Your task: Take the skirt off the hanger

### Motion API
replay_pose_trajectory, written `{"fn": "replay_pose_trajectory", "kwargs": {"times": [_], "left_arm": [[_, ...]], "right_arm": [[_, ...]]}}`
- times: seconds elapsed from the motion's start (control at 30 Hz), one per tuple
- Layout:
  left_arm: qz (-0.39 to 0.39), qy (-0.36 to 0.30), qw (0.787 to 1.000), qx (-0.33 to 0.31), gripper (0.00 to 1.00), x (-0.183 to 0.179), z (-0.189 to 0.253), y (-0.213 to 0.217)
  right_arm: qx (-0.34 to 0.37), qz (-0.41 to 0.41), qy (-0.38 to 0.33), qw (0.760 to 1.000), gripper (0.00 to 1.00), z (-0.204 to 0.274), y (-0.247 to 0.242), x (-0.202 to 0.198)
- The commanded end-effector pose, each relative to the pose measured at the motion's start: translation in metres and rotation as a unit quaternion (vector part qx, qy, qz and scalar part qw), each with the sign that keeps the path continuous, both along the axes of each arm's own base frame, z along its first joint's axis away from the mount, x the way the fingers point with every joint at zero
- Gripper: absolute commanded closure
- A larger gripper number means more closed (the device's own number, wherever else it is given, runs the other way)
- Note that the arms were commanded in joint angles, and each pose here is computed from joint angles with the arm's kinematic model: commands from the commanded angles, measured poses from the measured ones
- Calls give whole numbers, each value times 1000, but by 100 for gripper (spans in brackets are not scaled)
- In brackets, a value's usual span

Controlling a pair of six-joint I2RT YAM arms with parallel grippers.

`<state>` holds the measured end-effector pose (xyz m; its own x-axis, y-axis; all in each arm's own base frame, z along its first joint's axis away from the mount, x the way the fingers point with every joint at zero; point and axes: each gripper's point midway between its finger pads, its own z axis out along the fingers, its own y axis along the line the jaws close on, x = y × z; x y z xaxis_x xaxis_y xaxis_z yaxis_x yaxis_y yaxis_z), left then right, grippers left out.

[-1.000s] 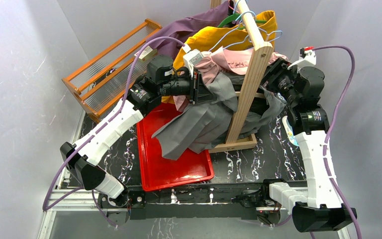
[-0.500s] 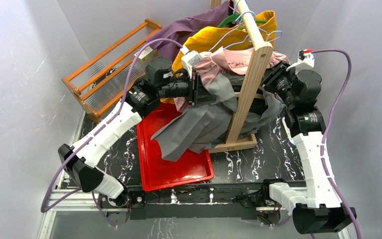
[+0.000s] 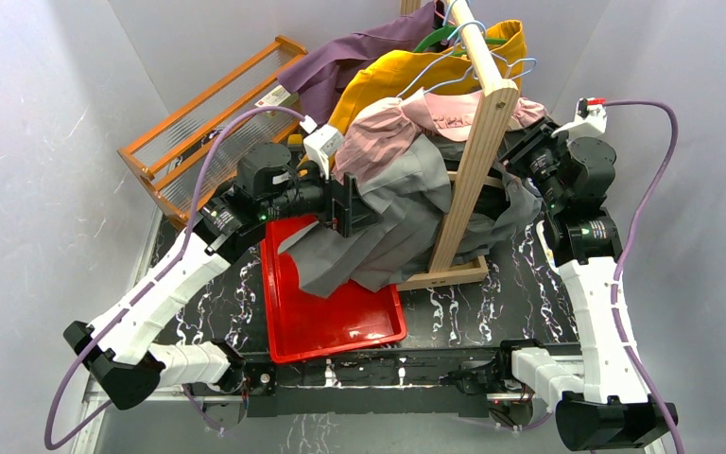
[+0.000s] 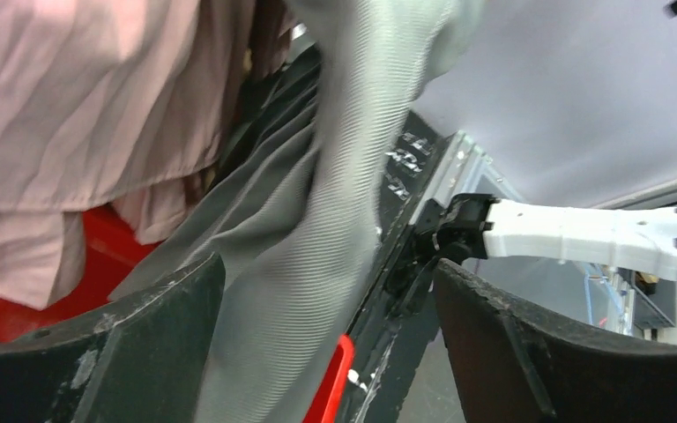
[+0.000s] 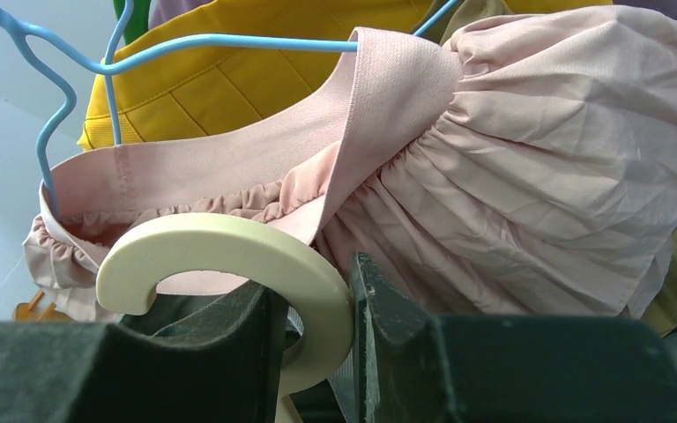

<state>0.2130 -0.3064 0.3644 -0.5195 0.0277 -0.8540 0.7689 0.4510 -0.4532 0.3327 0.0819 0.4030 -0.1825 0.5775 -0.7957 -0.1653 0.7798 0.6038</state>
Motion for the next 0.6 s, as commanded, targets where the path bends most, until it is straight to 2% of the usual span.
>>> {"fn": "replay_pose_trajectory", "kwargs": {"times": [0.0, 0.23, 0.37, 0.43, 0.47, 0.57], "left_arm": [[38, -2, 999, 26, 19, 6, -10, 13], [65, -6, 997, 38, 64, 16, -12, 17], [89, -14, 995, 45, 84, 16, -12, 29], [103, -20, 994, 43, 97, 16, -10, 35], [110, -23, 993, 41, 100, 17, -9, 38], [140, -34, 989, 35, 100, 19, -6, 49]], "right_arm": [[10, 6, -79, 997, 100, 50, 0, -15], [-10, -13, -82, 996, 99, 50, -8, -20], [-9, -29, -87, 996, 100, 50, -14, -21], [-7, -34, -87, 996, 100, 50, -15, -19], [-5, -36, -84, 996, 100, 49, -15, -17], [-2, -34, -78, 996, 100, 46, -14, -14]]}}
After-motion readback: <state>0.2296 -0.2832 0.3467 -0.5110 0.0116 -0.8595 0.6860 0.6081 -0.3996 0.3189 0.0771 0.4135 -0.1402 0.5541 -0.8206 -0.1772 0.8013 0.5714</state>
